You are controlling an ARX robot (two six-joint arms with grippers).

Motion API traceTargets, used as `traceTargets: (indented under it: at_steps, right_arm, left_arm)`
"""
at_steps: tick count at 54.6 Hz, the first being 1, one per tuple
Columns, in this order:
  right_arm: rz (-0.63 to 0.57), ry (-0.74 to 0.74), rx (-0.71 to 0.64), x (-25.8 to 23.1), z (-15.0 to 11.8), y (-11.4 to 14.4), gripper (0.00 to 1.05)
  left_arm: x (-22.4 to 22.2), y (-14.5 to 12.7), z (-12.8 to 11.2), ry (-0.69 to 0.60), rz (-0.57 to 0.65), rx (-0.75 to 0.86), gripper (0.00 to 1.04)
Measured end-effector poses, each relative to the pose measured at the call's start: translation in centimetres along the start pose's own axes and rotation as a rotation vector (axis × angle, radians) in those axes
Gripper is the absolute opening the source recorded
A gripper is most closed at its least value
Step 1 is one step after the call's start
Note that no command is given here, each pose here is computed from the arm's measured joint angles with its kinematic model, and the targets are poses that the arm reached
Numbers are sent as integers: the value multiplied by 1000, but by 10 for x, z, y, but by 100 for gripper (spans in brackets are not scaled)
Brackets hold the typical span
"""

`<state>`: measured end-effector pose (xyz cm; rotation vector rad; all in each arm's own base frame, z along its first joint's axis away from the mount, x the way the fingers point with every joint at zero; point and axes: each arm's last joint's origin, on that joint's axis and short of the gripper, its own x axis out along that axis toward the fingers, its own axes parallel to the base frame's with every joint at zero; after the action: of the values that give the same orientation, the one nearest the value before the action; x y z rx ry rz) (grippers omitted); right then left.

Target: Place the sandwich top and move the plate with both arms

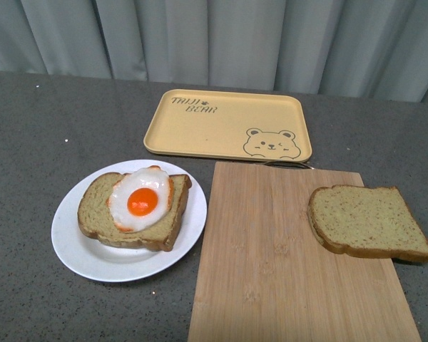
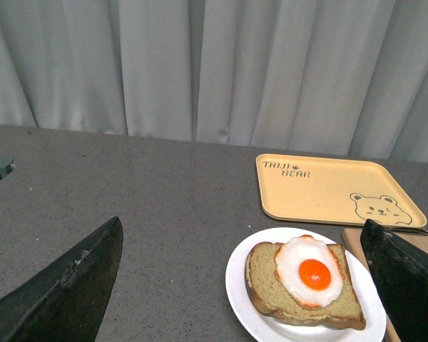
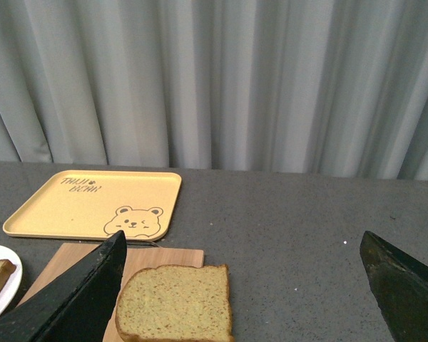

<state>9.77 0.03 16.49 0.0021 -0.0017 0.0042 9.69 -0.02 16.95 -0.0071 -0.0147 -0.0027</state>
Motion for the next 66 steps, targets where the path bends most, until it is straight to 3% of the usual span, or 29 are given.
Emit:
traceTargets:
  at_steps: [66]
  right_arm:
    - [0,0,0,0,0,0,95]
  left_arm:
    - [0,0,0,0,0,0,98]
